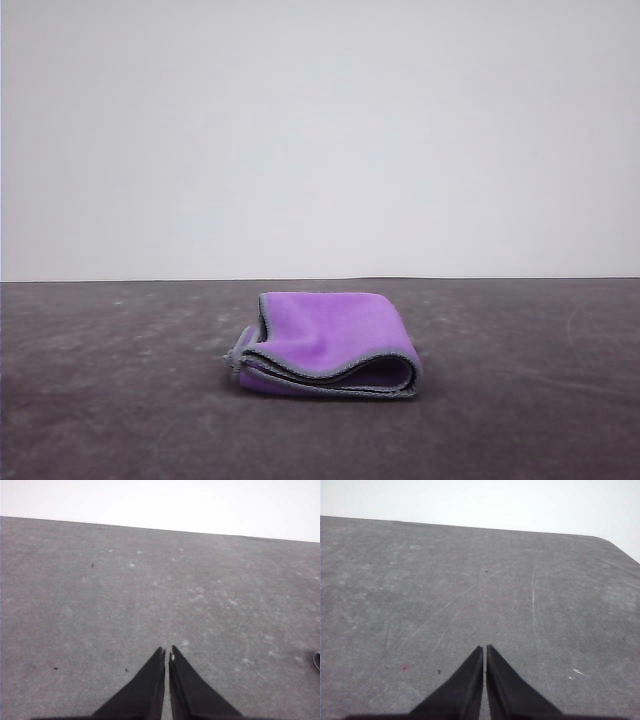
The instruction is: Fold clothes
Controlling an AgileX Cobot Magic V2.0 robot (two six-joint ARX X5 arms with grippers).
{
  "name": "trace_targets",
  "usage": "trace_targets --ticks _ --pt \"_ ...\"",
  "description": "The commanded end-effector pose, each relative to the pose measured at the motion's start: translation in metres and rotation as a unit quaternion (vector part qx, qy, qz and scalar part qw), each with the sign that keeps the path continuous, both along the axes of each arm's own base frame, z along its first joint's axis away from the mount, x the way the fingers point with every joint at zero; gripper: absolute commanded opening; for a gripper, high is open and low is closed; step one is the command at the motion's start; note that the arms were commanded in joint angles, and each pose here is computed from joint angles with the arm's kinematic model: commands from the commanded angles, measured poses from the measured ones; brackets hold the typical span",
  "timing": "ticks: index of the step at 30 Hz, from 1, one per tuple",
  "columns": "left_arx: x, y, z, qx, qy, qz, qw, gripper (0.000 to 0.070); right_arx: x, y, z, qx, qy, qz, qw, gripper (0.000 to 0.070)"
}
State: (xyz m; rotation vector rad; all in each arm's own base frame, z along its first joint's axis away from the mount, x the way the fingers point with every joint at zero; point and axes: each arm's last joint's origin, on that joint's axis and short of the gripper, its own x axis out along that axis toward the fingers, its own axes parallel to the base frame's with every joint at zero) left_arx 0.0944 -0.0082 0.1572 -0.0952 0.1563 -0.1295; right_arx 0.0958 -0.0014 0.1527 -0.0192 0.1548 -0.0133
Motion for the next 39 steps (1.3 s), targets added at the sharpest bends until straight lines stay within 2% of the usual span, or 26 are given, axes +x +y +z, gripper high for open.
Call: trace_targets --ticks 1,39 --pt "0.0007 0.0000 -0.0067 0.000 0.013 0.002 1.000 0.0000 0.0004 -0.0003 0.0001 0.005 -0.006 -0.002 1.000 0.0007" --pt "0.0007 0.0000 -0.0067 0.000 0.013 0.002 1.000 0.0000 0.0003 -0.0003 0.0001 0.005 -0.006 -0.002 1.000 0.0007"
